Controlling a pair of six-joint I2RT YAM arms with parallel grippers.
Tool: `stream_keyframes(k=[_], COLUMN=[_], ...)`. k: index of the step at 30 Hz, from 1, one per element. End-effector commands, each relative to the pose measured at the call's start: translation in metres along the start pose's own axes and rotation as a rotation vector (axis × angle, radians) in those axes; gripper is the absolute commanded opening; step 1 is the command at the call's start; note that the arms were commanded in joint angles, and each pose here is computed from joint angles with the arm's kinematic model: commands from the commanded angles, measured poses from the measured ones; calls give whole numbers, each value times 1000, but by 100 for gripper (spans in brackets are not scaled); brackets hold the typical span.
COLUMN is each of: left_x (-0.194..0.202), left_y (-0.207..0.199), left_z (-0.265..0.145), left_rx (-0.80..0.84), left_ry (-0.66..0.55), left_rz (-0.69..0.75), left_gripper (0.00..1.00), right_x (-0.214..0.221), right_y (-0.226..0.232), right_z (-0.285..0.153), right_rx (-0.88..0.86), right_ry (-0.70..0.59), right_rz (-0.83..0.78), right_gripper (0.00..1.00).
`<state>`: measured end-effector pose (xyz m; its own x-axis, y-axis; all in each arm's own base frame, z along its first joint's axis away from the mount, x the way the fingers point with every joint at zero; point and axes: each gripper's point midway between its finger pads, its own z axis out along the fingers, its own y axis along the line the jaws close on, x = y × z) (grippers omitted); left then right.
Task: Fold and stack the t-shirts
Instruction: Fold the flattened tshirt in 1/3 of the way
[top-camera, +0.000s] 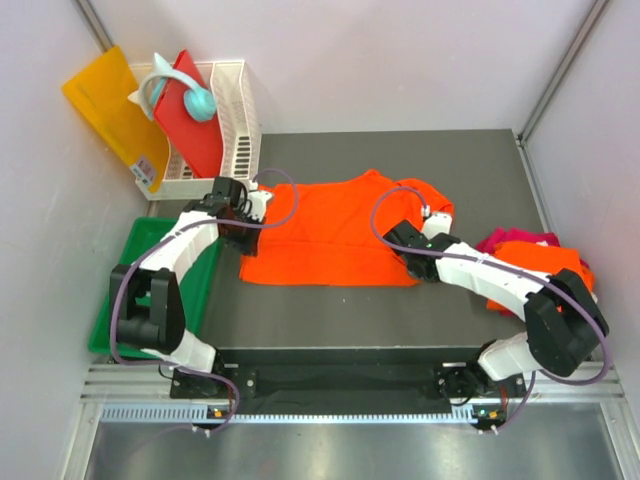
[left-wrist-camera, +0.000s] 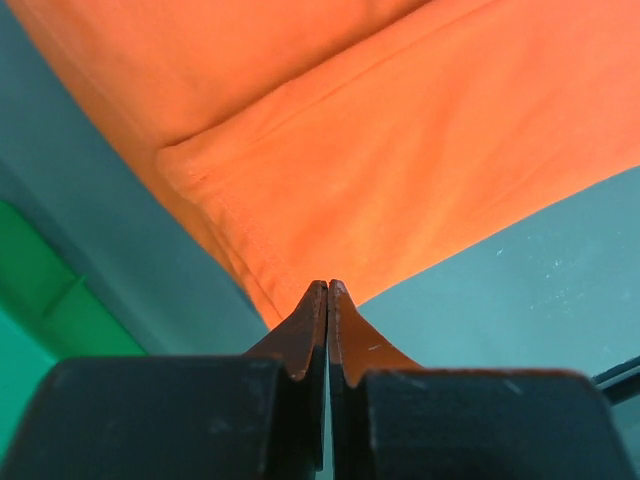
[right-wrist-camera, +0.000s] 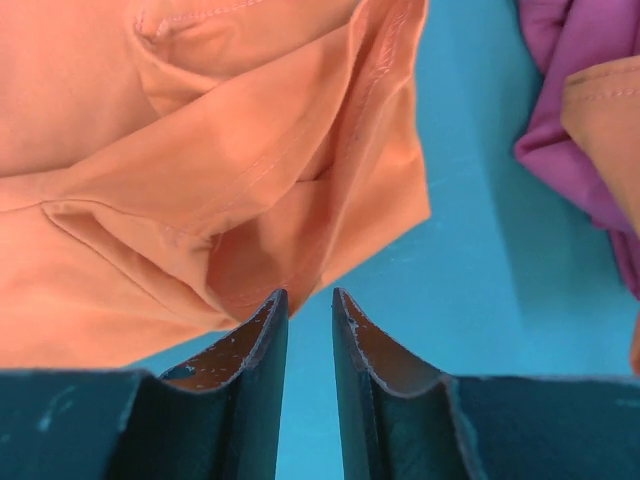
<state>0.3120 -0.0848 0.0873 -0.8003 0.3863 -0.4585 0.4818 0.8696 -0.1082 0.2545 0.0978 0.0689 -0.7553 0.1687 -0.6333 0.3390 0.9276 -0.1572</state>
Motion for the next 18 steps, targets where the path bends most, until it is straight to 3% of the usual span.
stream_keyframes(k=[1, 12, 18], left_x=[4, 28, 28], left_y=[-6, 2, 5], left_z=[8, 32, 34], left_rx=[43, 24, 11], left_ry=[27, 159, 158], left_rz=[-3, -30, -23], left_gripper=[0, 0, 0], right_x=[-20, -29, -49], right_y=[23, 26, 24], right_z=[-9, 7, 26], right_rx=[-41, 29, 60], right_ry=[-38, -44, -44], right_rz=[70, 15, 18], right_gripper=[25, 27, 27])
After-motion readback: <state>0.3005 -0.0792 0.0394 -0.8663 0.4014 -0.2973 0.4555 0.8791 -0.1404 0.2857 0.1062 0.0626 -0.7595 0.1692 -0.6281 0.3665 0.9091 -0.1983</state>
